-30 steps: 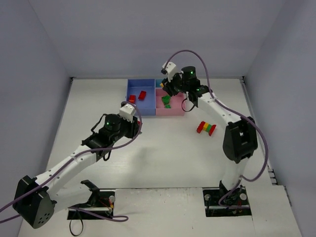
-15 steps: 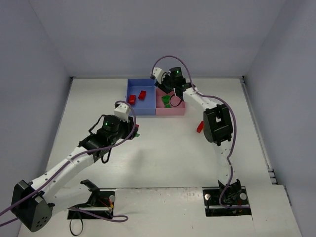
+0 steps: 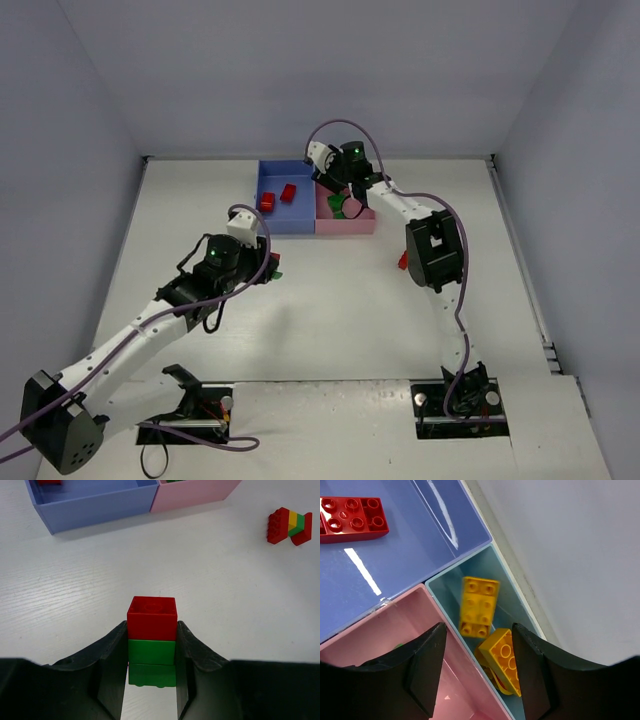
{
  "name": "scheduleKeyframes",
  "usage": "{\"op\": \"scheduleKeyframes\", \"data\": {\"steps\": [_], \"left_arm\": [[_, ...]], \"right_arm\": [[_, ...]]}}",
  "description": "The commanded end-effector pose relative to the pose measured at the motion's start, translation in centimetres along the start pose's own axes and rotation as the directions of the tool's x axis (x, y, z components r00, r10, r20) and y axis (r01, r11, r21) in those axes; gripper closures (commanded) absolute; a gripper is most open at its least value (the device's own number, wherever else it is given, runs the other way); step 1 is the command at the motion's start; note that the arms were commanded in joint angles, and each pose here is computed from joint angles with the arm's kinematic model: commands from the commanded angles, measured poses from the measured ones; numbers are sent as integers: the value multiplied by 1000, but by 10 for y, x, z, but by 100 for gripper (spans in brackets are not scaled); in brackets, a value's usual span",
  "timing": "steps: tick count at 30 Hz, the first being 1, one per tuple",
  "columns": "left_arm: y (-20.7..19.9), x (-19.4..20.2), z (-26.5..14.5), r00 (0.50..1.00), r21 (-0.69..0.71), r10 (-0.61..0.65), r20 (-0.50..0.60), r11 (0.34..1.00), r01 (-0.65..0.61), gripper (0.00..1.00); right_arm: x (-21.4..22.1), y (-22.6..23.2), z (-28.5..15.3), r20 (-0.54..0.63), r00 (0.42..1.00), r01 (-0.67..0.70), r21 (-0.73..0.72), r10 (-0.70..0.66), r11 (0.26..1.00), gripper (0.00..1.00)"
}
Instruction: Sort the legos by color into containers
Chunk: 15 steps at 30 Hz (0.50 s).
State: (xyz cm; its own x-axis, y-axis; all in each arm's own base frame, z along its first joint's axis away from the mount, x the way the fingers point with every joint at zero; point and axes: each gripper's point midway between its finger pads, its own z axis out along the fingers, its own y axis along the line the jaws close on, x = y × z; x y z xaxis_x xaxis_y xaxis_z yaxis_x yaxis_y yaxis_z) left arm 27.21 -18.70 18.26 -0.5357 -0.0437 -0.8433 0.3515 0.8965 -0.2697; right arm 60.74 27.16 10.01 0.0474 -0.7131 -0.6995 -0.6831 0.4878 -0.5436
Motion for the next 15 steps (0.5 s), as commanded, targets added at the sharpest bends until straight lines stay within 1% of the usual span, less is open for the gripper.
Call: {"op": "scheduleKeyframes", "data": {"steps": [1,4,5,6,7,8,9,10,11,12,13,14,15], "left_arm": [[-8,-33,-10,995,20,-32,95,999,30,100],[-9,-33,-12,994,22,-41,99,999,39,100],[-9,-36,-13,993,26,-47,106,999,44,100],[-4,-41,-14,990,-9,-52,128,999,54,100],[-2,-44,-15,988,-19,-66,138,997,69,100],[0,-46,-15,986,-36,-77,146,996,83,100],[8,-51,-15,980,-81,-97,174,990,112,100],[9,-57,-16,971,-93,-140,196,983,160,100],[10,-61,-16,964,-97,-156,217,979,180,100],[12,-65,-15,957,-103,-172,236,974,200,100],[10,-70,-14,945,-92,-206,255,967,236,100],[7,-85,-11,910,-65,-276,310,949,310,100],[7,-85,-11,910,-65,-277,310,948,310,100]], "right_arm": [[-48,-53,-14,113,993,28,155,-46,987,49],[-64,-60,-25,154,988,0,164,-25,987,49],[-74,-63,-35,178,984,-29,170,-2,985,49],[-82,-65,-42,195,981,-51,173,17,984,49],[-101,-74,-61,241,969,-108,181,63,978,49],[-100,-71,-67,247,964,-139,168,95,976,49],[-106,-72,-76,262,957,-167,162,121,973,49],[-126,-79,-100,308,942,-191,162,134,968,48],[-121,-67,-104,306,929,-256,124,208,959,44],[-126,-64,-115,324,915,-289,109,241,951,42],[-148,-71,-143,386,887,-313,97,254,945,40],[-158,-49,-170,418,835,-392,-1,357,920,33],[-145,-36,-164,385,826,-434,-31,412,900,33]]}}
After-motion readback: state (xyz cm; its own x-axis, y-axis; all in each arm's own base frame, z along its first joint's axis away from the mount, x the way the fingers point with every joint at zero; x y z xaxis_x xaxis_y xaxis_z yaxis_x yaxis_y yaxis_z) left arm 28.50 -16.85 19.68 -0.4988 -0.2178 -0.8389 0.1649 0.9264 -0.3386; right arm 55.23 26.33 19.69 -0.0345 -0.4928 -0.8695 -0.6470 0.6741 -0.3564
